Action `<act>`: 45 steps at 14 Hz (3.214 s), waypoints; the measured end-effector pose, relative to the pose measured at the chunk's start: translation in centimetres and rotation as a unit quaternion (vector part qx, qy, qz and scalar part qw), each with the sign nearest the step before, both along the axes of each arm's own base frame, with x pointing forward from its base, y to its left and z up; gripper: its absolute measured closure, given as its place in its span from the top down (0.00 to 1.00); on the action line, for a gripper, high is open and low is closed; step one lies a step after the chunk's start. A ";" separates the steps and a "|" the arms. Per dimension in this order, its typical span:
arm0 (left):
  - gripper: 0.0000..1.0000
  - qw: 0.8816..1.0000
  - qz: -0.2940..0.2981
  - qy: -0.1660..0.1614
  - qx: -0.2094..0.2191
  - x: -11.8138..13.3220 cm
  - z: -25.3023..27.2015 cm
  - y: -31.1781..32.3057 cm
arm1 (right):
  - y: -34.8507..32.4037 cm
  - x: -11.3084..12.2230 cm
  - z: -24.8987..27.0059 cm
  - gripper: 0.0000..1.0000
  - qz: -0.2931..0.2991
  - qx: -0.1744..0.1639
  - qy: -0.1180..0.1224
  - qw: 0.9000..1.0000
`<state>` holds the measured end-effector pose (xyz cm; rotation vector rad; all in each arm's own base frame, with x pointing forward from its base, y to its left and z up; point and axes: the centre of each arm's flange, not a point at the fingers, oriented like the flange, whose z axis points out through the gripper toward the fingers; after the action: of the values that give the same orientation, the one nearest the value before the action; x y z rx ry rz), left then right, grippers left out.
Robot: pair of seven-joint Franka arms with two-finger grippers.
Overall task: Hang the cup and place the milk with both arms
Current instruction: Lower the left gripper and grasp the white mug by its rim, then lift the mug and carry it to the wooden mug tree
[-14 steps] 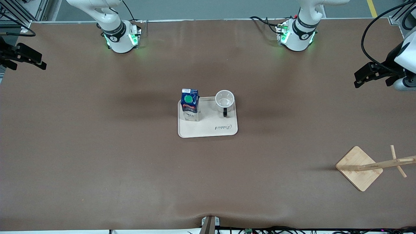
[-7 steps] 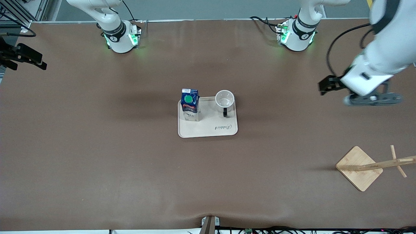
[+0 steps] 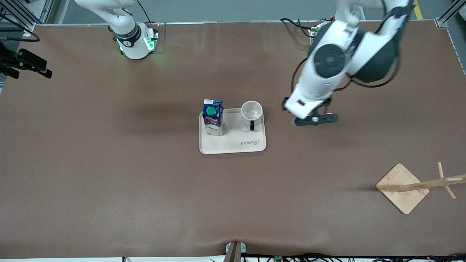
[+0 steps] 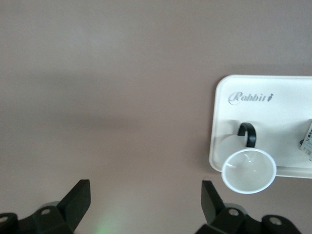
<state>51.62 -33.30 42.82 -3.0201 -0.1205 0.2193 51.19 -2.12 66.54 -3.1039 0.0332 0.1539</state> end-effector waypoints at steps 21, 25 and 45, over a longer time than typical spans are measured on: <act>0.07 1.000 0.011 -0.019 -0.019 -7.7 -18.6 -10.3 | 1.1 0.8 -1.7 1.00 0.014 0.001 0.035 0.999; 0.07 0.999 0.018 -0.037 -0.033 -6.3 -16.3 -10.5 | 1.2 0.8 -1.6 1.00 0.015 0.001 0.034 0.999; 0.07 0.984 0.009 -0.176 0.027 10.5 9.9 29.3 | 0.9 1.0 -1.5 1.00 0.012 0.002 0.027 1.000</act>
<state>62.12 -4.01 52.74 -2.9724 -0.1808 -0.3152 52.22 -1.23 65.00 -3.0958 -0.0039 0.2396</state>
